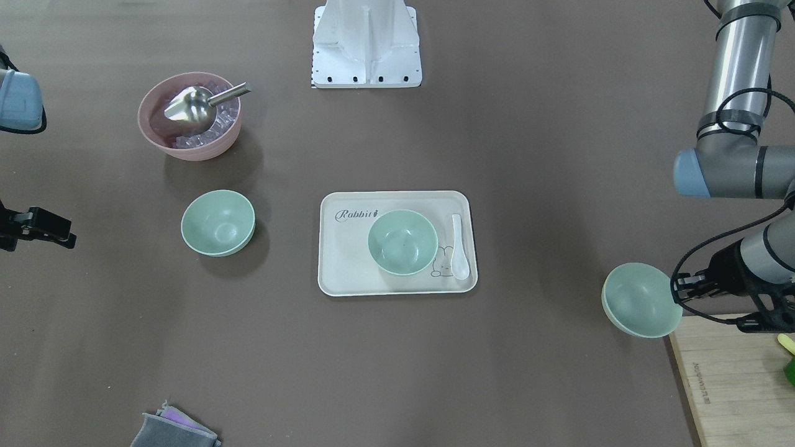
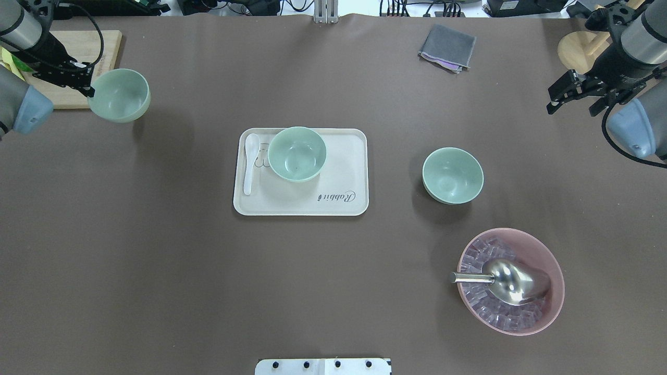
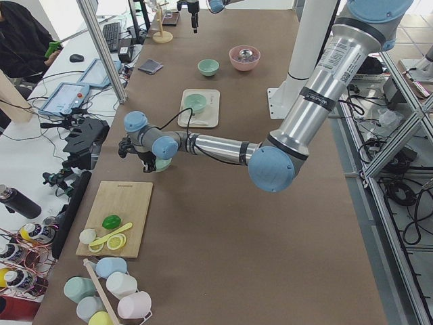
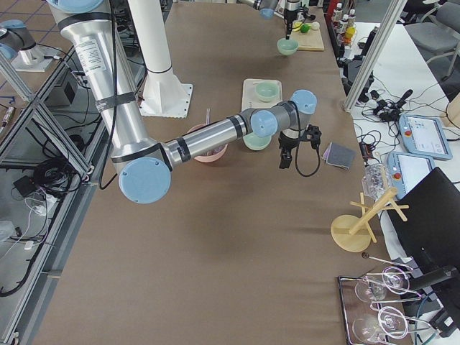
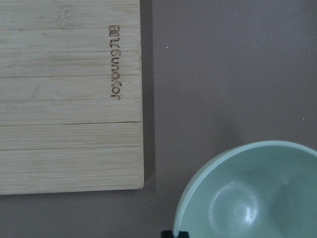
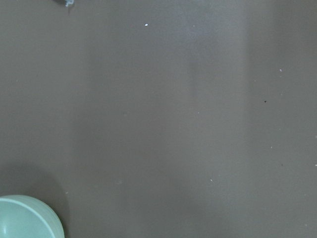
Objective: Stack green bowls together
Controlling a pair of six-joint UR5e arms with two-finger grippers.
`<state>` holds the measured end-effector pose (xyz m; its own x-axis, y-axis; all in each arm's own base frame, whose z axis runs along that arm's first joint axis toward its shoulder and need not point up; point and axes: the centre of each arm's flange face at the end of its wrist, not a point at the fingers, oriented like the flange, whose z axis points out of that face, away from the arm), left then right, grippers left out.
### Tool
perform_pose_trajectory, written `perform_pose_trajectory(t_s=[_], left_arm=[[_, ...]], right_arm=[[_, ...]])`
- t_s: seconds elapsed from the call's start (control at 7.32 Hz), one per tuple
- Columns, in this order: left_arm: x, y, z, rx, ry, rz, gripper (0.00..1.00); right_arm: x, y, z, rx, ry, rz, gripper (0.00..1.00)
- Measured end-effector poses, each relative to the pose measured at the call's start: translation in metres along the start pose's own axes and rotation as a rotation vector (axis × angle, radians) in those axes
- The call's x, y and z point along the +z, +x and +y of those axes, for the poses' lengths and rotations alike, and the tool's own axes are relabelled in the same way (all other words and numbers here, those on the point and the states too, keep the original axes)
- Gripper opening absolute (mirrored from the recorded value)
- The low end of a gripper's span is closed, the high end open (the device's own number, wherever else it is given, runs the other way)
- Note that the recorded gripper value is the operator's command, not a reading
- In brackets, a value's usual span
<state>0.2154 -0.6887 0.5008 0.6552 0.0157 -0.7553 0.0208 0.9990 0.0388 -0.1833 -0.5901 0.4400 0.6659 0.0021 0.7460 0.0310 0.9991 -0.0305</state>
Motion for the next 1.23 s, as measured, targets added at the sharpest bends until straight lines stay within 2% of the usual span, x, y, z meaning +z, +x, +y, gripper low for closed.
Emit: perform_pose_trajectory(t_s=[0.14, 0.41, 0.82, 0.96, 1.23], left_arm=[[-0.013, 0.018, -0.006, -0.031, 0.0, 0.009, 0.0], [-0.029, 0.066, -0.009, -0.105, 0.013, 0.038, 0.0], [-0.037, 0.121, -0.01, -0.147, 0.016, 0.069, 0.0], [-0.039, 0.126, -0.011, -0.147, 0.017, 0.071, 0.0], [-0.044, 0.134, -0.013, -0.149, 0.016, 0.072, 0.0]], right_arm=[[0.006, -0.021, 0.0, -0.012, -0.003, 0.003, 1.0], [0.034, -0.083, 0.008, -0.038, 0.009, 0.045, 1.0], [0.085, -0.132, 0.043, -0.057, 0.062, 0.031, 0.98], [0.101, -0.139, 0.053, -0.063, 0.06, 0.039, 0.93], [0.124, -0.143, 0.069, -0.062, 0.041, 0.059, 0.67]])
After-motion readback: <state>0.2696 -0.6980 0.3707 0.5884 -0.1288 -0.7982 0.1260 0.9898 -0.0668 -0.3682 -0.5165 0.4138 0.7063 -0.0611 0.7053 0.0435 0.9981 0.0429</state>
